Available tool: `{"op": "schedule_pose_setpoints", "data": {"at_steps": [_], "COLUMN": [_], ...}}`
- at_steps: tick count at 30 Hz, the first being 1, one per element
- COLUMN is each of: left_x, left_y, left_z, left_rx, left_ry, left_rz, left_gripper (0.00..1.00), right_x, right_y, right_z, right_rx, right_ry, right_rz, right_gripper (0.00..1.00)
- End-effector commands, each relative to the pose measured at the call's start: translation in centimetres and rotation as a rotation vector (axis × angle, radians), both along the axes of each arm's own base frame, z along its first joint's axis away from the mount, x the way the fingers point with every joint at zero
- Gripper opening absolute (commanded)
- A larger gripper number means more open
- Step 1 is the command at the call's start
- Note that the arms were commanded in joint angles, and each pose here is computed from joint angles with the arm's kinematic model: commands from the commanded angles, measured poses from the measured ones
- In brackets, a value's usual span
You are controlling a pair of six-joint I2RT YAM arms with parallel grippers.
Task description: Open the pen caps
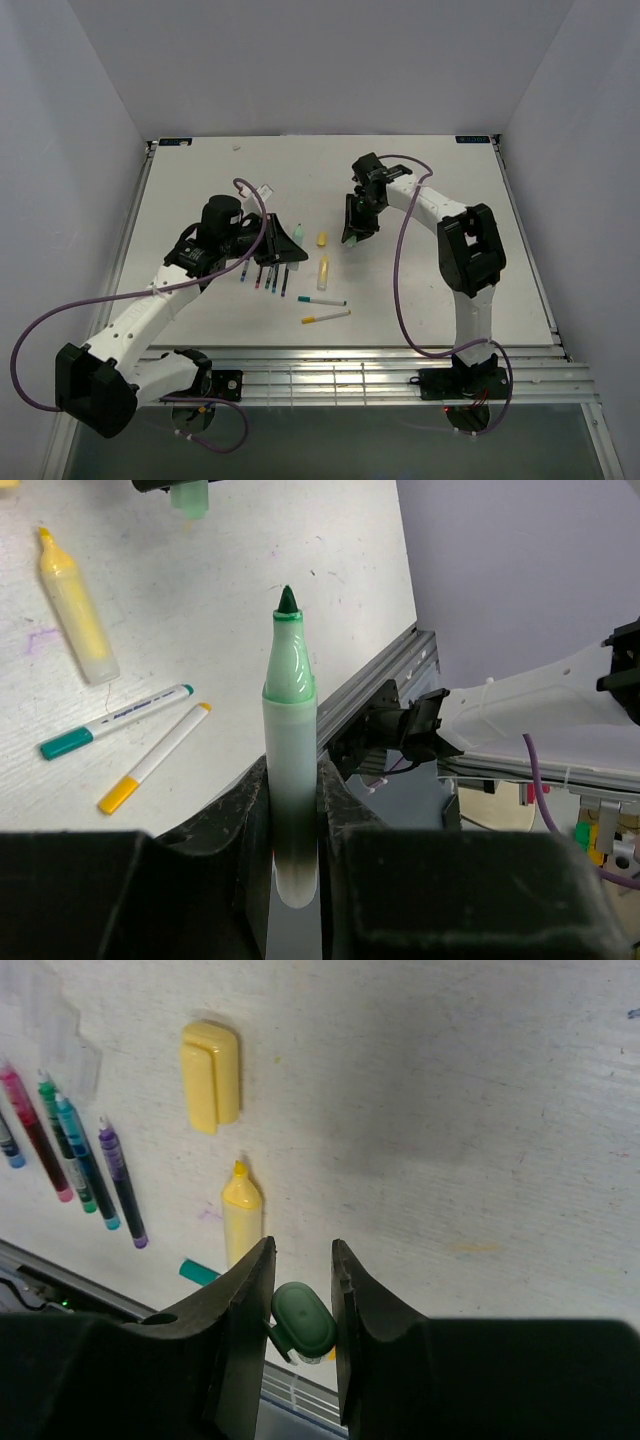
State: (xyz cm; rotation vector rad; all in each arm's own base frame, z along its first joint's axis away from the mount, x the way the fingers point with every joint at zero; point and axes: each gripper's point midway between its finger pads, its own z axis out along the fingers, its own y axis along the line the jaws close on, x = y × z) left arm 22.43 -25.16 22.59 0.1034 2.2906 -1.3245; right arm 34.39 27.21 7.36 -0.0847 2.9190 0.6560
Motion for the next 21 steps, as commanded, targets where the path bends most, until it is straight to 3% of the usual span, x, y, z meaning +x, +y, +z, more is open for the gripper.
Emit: {"op": "schedule_pose_setpoints", "data": {"at_steps": [1, 16, 21], "left_x": [-0.7, -3.1, -3.9], "left_y": [1.1, 2.3, 2.3], "left_z": [0.3, -0.6, -1.2], "left_rx": [0.036, 0.019, 0.013], "left_ry": [-0.024, 0.000, 0.019], "left_rz": [0.020, 0.043, 0.029], "left_gripper": [0.00, 0.00, 0.00], "right_x": [0.6, 3.1, 3.6], "right_y": [-0.3, 1.1, 1.7], "right_z": [-0.3, -2.5, -3.2], "right_rx": [-0.093, -0.148, -0.150], "right_ry": [-0.032, -0.051, -0.033], "right_rz": [-0.013, -0.040, -0.036], "right_gripper": [0.08, 0.12, 0.23]}}
